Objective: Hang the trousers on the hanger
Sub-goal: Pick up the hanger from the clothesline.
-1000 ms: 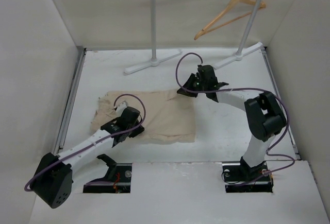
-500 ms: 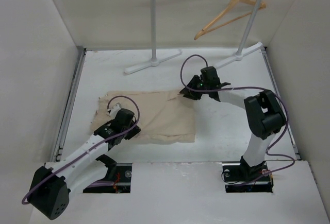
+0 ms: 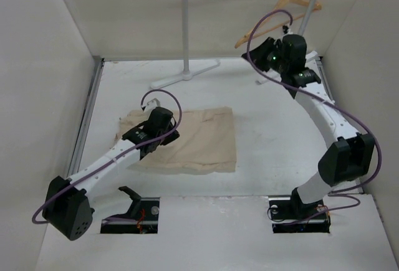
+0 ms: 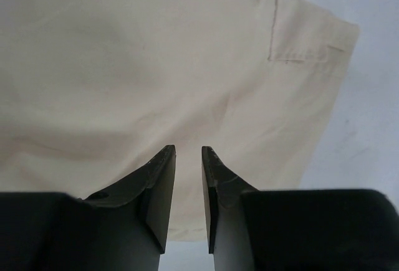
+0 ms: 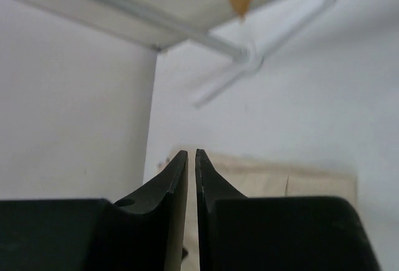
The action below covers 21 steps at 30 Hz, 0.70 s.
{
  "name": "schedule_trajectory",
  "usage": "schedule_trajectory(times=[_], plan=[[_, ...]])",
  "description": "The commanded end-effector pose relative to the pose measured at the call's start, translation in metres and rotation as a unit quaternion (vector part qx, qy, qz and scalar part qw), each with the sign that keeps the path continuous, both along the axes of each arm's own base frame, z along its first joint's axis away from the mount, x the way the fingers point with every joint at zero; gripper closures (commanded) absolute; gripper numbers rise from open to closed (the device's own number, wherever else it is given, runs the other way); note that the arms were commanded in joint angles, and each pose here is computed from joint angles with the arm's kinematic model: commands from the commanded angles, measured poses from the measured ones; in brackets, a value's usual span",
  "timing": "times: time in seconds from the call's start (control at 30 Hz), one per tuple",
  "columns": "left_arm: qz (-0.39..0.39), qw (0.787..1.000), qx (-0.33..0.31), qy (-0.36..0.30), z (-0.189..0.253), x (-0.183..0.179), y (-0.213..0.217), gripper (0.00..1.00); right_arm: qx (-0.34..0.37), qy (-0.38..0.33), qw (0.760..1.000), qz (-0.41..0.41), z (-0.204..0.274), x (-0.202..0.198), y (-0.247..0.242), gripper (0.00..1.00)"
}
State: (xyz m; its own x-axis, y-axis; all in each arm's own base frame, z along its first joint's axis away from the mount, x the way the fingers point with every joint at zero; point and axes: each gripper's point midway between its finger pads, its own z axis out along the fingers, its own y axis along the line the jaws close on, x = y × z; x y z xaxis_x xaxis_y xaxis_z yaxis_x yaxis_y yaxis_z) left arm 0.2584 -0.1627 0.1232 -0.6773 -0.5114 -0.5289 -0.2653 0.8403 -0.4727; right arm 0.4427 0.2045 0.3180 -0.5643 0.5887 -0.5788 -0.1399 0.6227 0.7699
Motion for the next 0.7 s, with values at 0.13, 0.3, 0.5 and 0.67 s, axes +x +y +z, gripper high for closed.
schedule_trajectory(times=[0.13,0.3,0.5,0.67], plan=[[-0.022,0.996,0.080,-0.035,0.016,0.017,0.005,0.81,-0.048,-0.086,0.989,-0.114,0.063,0.086,-0.066,0.55],[-0.036,0.994,0.103,-0.025,0.008,0.015,0.005,0.80,-0.045,-0.090,0.986,-0.133,0.069,0.125,-0.086,0.45],[-0.040,0.993,0.108,-0.010,-0.002,0.015,0.003,0.77,-0.044,-0.087,0.989,-0.115,0.065,0.151,-0.082,0.45],[-0.042,0.993,0.108,-0.003,-0.008,0.016,-0.002,0.77,-0.029,-0.103,0.991,-0.074,0.067,0.158,-0.065,0.45]])
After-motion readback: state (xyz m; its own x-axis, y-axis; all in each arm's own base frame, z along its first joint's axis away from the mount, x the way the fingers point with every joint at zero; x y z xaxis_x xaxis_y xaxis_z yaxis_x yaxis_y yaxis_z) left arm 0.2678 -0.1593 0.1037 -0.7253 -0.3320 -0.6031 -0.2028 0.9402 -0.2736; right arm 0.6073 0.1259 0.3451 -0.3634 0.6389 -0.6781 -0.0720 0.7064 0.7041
